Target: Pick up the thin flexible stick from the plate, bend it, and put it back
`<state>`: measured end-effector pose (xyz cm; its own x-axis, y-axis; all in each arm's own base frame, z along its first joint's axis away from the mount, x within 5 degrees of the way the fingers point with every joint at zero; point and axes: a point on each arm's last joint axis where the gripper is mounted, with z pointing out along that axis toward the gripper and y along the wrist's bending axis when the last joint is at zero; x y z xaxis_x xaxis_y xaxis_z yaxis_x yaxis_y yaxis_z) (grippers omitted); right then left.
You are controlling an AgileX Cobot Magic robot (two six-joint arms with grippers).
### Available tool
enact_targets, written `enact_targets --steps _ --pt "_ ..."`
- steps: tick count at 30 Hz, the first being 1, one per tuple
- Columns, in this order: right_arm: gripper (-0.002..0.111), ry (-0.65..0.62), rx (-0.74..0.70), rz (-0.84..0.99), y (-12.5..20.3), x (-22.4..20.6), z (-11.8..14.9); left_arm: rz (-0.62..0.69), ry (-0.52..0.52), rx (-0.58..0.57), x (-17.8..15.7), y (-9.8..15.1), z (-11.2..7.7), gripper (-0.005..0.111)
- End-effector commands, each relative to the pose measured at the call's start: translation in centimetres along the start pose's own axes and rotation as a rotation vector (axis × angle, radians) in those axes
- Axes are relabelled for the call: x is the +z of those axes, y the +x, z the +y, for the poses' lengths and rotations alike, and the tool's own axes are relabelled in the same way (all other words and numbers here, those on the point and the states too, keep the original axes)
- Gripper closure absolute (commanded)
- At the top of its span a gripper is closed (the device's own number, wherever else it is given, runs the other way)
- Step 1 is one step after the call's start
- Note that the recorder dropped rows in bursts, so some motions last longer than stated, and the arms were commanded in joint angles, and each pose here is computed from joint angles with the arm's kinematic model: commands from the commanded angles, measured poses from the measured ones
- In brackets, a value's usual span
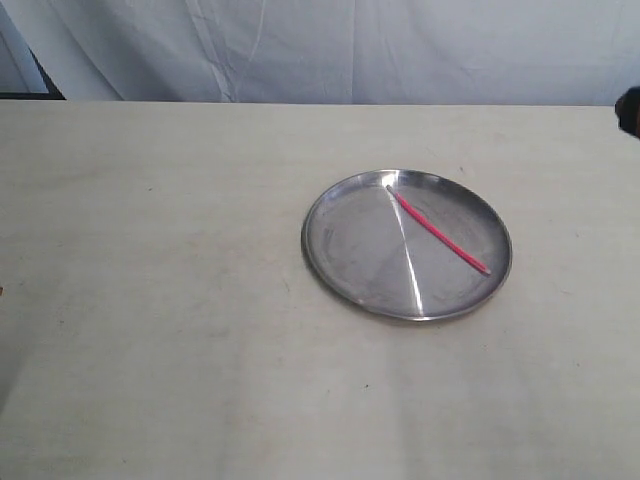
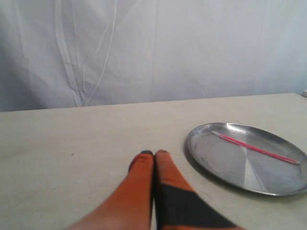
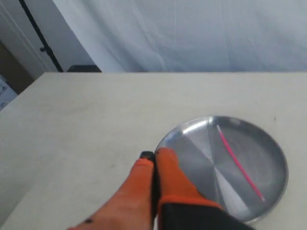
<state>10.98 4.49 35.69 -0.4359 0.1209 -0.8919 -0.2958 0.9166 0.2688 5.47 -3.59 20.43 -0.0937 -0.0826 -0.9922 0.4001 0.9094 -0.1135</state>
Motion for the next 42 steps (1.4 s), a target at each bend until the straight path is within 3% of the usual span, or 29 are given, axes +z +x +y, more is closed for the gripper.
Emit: enact_targets --steps 1,10,13,16,22,26,31,42 --pt "0.108 -0.01 0.031 0.065 0.7 -0.1 0.1 -0.003 0.002 -0.006 0.0 0.1 0.0 0.107" --pt "0.108 -0.017 0.034 0.062 0.8 0.0 0.1 -0.003 0.002 -0.006 0.0 0.1 0.0 0.107" --pt "0.108 -0.02 0.01 -0.026 1.9 0.3 -0.4 -0.003 0.002 -0.006 0.0 0.1 0.0 0.107" --pt "0.108 0.033 0.016 -0.123 4.6 0.3 -1.9 -0.003 0.0 -0.006 0.0 0.1 0.0 0.107" --pt "0.108 0.127 0.175 -0.198 13.4 0.2 -4.8 -0.003 0.0 -0.006 0.0 0.1 0.0 0.107" --pt "0.108 0.135 0.168 -0.305 16.0 -0.2 -5.4 -0.003 0.0 -0.006 0.0 0.1 0.0 0.107" --pt "0.108 0.194 0.112 -0.299 16.7 0.0 -5.9 -0.003 -0.001 -0.006 0.0 0.1 0.0 0.107" --pt "0.108 0.187 0.107 -0.229 17.3 0.2 -5.8 -0.004 -0.003 -0.006 0.0 0.1 0.0 0.107"
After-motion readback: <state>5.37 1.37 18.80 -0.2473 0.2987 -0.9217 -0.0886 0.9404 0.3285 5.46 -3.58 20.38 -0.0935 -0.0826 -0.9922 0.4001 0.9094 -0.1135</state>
